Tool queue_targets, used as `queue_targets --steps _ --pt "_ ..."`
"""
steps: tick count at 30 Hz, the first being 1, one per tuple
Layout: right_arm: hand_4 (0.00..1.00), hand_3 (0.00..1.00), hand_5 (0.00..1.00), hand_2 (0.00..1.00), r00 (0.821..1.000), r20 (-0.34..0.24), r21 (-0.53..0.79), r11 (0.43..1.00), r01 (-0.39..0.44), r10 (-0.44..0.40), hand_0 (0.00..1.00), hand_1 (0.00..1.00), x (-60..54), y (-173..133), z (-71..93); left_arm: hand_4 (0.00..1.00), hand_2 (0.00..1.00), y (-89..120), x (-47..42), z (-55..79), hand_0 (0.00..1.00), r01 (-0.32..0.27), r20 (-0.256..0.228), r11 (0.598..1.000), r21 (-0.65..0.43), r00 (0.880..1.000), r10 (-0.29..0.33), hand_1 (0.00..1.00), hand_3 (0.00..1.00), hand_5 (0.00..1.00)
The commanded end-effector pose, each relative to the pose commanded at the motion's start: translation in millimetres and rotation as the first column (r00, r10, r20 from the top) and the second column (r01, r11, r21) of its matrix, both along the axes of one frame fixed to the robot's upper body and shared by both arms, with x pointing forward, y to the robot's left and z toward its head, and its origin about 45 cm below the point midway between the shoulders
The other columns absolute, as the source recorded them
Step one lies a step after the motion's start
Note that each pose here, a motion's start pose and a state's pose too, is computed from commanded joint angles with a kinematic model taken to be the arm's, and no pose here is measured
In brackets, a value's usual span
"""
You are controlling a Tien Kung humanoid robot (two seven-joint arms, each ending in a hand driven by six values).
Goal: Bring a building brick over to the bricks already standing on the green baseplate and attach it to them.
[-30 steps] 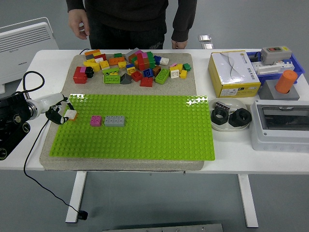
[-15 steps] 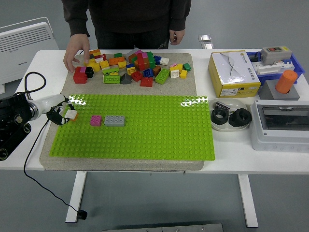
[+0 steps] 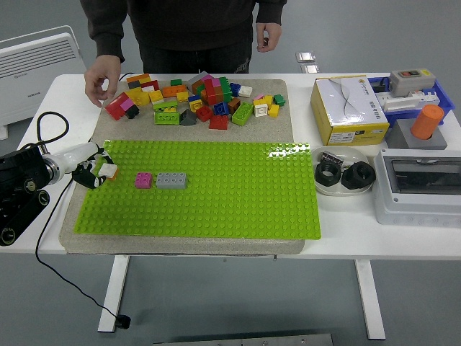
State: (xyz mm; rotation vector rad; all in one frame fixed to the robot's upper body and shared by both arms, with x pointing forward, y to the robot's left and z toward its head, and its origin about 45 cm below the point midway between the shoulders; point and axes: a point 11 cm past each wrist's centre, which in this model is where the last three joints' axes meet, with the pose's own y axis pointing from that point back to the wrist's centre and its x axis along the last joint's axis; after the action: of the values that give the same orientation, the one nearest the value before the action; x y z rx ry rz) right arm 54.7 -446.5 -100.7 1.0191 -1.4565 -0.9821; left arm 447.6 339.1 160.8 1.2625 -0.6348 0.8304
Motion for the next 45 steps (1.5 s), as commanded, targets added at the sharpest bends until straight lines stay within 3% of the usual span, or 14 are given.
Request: queue_targets --steps 8,9,23,32,40,45 --pt "0.847 0.716 0.998 0.659 1.0 -0.002 0.0 1.0 0.001 -0.001 0.605 0.592 -1.2 -0.2 -0.1 0.501 0.054 -0.6 -0.5 1.8 0.241 -0.012 0.008 1.0 -0.027 1.0 0.012 0.01 0.367 0.002" --pt "0.848 0.715 0.998 0.657 1.0 -0.002 0.0 1.0 0.001 -0.001 0.605 0.592 -1.3 -0.2 -0.1 0.463 0.052 -0.8 -0.4 2.3 0.238 -0.013 0.01 0.999 -0.031 1.0 0.013 0.01 0.352 0.002" --pt "0.848 0.715 0.998 0.657 1.0 -0.003 -0.002 1.0 0.005 -0.005 0.605 0.592 -3.2 -1.8 0.3 0.442 0.051 -6.9 2.1 18.9 0.23 -0.01 0.035 0.997 -0.077 0.999 0.013 0.009 0.342 0.002" --pt "0.848 0.704 0.998 0.651 1.0 -0.012 -0.018 1.0 0.015 -0.015 0.604 0.591 -11.5 -11.7 3.1 0.422 0.052 -50.9 -10.6 22.8 0.229 -0.013 0.006 0.993 -0.114 1.0 0.013 0.004 0.335 0.002" --pt "0.849 0.673 0.998 0.635 1.0 -0.022 -0.03 0.999 0.017 -0.017 0.6 0.588 -17.1 -17.8 5.0 0.388 0.053 -102.4 -18.7 38.2 0.22 -0.032 0.026 0.976 -0.215 0.999 0.039 0.002 0.327 0.002" --pt "0.85 0.658 0.998 0.622 0.999 -0.028 -0.033 0.999 0.021 -0.021 0.603 0.588 -21.4 -19.8 5.4 0.359 0.051 -116.4 -26.3 38.2 0.217 -0.054 0.022 0.967 -0.249 0.998 0.062 0.002 0.311 0.002"
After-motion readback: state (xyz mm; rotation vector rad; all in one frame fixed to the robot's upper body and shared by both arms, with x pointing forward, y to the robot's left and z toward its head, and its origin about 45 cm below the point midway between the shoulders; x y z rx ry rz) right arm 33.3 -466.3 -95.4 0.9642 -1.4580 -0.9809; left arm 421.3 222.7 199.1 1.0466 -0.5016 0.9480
